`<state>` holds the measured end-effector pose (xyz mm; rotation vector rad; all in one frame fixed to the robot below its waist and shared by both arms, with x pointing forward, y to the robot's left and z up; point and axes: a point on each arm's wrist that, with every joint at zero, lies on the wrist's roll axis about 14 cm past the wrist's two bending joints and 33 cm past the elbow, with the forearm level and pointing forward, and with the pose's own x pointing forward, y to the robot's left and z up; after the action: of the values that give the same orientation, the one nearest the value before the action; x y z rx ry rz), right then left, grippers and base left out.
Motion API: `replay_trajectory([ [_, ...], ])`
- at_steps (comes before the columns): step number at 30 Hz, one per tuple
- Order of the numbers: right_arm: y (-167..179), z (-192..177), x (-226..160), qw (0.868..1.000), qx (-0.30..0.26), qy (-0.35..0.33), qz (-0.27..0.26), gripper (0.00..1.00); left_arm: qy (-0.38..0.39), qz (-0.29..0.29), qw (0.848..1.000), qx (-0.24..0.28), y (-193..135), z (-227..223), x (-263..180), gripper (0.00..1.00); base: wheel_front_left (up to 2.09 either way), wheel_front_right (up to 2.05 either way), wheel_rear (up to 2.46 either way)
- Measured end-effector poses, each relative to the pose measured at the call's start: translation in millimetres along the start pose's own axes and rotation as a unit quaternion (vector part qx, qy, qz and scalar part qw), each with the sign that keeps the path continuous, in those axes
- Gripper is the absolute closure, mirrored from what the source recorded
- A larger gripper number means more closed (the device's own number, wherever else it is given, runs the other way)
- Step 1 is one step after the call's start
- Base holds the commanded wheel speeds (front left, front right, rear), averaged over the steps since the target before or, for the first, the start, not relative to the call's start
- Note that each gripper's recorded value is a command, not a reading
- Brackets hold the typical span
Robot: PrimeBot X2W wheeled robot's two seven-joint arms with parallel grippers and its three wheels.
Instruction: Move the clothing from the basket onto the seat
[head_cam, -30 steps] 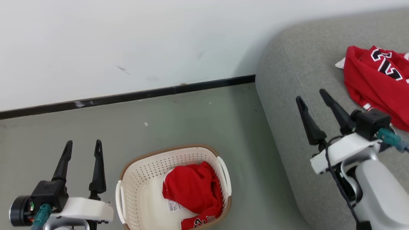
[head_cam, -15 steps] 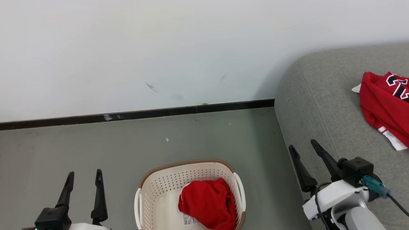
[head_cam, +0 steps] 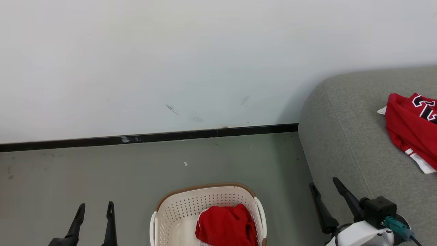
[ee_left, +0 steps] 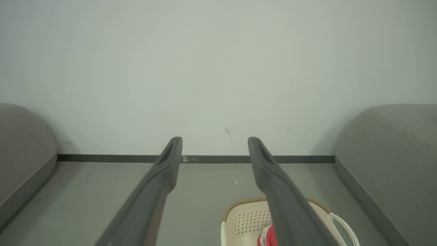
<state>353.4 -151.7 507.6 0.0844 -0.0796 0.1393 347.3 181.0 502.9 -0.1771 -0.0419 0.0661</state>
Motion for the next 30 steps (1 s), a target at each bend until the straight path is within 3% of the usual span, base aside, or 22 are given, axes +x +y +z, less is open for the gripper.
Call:
replay_trajectory([
  [21, -0.7, 5.2, -9.0, 1.000, -0.020, -0.007, -0.003, 0.00, 0.002, -0.008, 1.000, -0.004, -3.1, -1.5, -0.6, 0.00, 0.00, 0.00, 0.00],
  [30, -2.7, 6.3, -9.5, 1.000, 0.012, -0.011, -0.011, 0.00, 0.009, -0.012, 1.000, -0.006, -4.9, -6.0, 0.9, 0.00, 0.00, 0.00, 0.00],
])
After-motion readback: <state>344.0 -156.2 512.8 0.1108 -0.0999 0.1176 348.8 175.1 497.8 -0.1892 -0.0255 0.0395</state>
